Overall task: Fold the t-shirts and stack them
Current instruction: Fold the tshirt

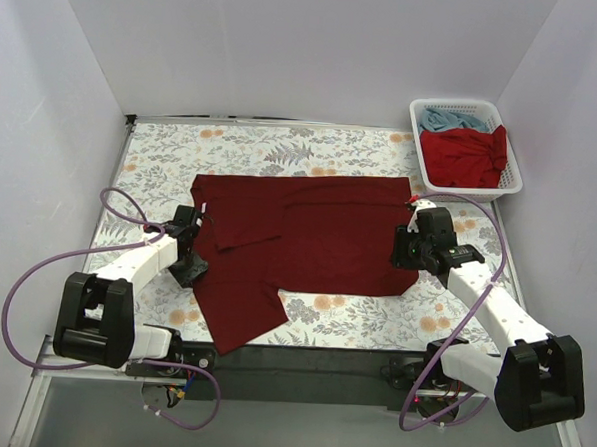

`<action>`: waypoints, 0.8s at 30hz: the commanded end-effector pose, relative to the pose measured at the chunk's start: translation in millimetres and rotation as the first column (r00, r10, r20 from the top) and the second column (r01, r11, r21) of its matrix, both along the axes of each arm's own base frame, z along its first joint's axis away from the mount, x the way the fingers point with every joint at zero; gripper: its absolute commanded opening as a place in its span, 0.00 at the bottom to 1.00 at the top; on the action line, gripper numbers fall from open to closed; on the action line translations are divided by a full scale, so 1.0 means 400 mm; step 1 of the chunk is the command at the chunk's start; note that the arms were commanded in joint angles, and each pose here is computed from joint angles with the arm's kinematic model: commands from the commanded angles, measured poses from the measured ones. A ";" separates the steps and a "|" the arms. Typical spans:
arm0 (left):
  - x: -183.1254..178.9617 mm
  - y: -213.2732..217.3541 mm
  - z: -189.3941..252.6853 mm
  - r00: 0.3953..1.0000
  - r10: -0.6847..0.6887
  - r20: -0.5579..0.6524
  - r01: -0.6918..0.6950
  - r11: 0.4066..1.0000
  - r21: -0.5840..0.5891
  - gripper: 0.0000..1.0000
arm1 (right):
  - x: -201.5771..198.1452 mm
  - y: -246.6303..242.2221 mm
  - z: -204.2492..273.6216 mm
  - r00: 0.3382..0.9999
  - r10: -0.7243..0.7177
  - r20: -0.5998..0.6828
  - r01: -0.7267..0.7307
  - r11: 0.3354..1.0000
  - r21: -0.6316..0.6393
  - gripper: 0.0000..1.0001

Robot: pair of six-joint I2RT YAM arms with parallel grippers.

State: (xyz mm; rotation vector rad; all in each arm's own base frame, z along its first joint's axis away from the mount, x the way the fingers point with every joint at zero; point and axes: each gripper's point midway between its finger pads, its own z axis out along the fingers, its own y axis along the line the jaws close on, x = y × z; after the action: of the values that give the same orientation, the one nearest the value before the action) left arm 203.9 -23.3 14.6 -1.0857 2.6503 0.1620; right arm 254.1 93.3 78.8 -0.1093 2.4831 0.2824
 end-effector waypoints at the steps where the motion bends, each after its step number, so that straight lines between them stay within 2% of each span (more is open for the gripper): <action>1: -0.003 0.011 -0.015 1.000 -0.001 0.000 0.001 1.000 0.029 0.26 | 0.010 -0.022 -0.007 0.999 -0.050 0.020 0.051 0.998 -0.030 0.46; 4: 0.000 0.007 -0.015 1.000 -0.012 0.008 0.012 1.000 0.019 0.14 | -0.002 -0.040 -0.021 0.995 -0.094 -0.018 0.093 0.994 -0.050 0.48; 6: 0.004 0.004 -0.012 1.000 -0.019 0.018 0.018 1.000 0.014 0.11 | -0.011 -0.053 -0.033 0.992 -0.119 -0.049 0.116 0.991 -0.063 0.48; 7: 0.007 0.002 -0.009 0.999 -0.021 0.025 0.020 1.000 0.010 0.05 | -0.020 -0.056 -0.041 0.990 -0.124 -0.072 0.119 0.991 -0.067 0.48; 10: 0.012 -0.004 -0.002 0.998 -0.034 0.048 0.034 0.999 0.000 0.00 | -0.042 -0.080 -0.063 0.978 -0.175 -0.111 0.165 0.982 -0.096 0.48; 18: 0.026 -0.011 0.003 0.995 -0.058 0.085 0.058 0.998 0.002 0.00 | -0.075 -0.132 -0.102 0.930 -0.325 -0.174 0.324 0.945 -0.034 0.46; 24: 0.030 -0.012 0.009 0.993 -0.065 0.100 0.064 0.998 0.006 0.00 | -0.099 -0.111 -0.131 0.916 -0.328 -0.229 0.352 0.933 0.070 0.45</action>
State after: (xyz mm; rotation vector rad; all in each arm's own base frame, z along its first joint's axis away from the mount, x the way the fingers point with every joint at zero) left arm 208.6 -27.2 15.7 -0.9932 2.6338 0.1207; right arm 211.2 38.9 23.0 0.3766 2.6713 0.1897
